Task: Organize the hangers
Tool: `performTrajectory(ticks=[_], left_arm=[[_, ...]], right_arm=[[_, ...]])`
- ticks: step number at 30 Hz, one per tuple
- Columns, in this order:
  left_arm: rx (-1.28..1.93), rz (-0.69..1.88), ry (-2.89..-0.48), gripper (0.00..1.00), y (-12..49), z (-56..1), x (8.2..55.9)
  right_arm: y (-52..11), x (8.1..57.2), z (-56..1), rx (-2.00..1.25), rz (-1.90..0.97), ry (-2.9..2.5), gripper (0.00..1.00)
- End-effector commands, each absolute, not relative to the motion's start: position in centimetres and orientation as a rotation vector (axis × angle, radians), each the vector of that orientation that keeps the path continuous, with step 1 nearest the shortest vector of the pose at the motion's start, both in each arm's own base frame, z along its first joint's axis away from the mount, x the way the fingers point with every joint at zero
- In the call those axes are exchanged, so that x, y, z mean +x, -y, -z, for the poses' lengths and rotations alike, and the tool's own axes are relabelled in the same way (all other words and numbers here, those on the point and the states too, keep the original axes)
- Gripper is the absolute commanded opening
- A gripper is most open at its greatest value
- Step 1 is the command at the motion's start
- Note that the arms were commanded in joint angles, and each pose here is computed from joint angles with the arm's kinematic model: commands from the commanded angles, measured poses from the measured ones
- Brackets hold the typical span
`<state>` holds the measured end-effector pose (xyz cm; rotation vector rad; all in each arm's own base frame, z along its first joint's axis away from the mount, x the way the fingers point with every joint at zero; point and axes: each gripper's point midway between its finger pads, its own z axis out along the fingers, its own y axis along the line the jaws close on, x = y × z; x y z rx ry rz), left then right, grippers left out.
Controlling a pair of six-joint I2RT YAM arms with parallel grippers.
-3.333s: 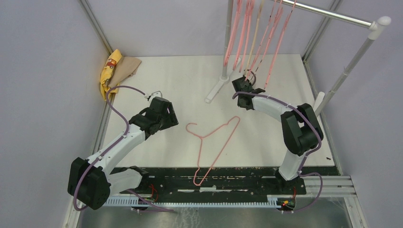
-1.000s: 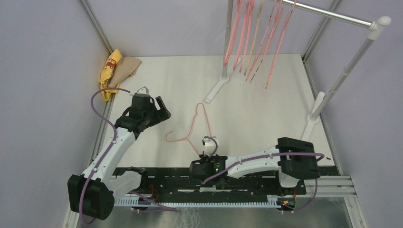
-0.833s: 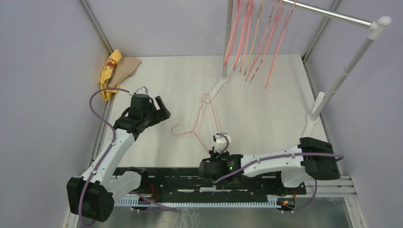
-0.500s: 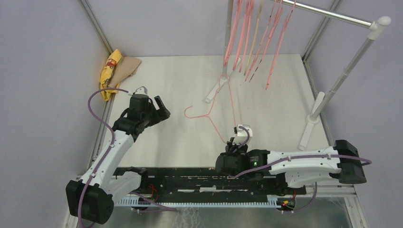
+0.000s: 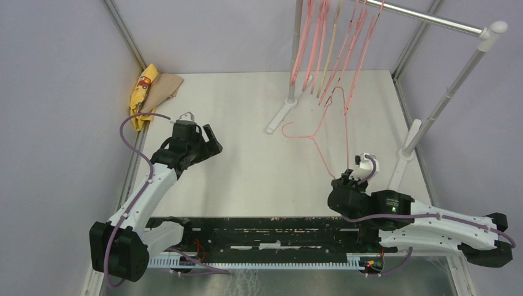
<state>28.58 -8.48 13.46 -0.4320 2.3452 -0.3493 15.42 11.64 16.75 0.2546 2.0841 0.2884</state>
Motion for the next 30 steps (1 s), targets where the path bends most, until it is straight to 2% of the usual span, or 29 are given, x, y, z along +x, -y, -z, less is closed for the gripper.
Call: performTrajectory(ticks=[1, 8, 13, 21, 27, 30], left_arm=[[-0.370, 0.377, -2.295, 0.89, 9.2, -14.9, 30.4], [-0.364, 0.385, -2.290, 0.89, 9.5, -15.3, 31.0], [-0.364, 0.384, -2.292, 0.89, 9.5, -15.1, 31.0], [-0.371, 0.383, -2.292, 0.89, 9.4, -14.7, 30.5], [-0.373, 0.376, -2.304, 0.89, 9.3, -14.0, 30.3], [-0.343, 0.455, -2.280, 0.88, 10.5, -14.1, 30.3]], right_arm=[[-9.3, 15.0, -20.0, 0.259, -0.317, -2.054, 0.01], [-6.7, 14.7, -24.5, 0.300, -0.441, -1.970, 0.01], [-5.9, 14.5, -25.7, 0.246, -0.373, -1.995, 0.01], [-5.5, 14.0, -23.7, 0.243, -0.370, -2.032, 0.01], [-8.2, 13.2, -22.2, 0.178, -0.455, -2.098, 0.01], [-10.3, 13.0, -21.8, 0.129, -0.494, -2.124, 0.01]])
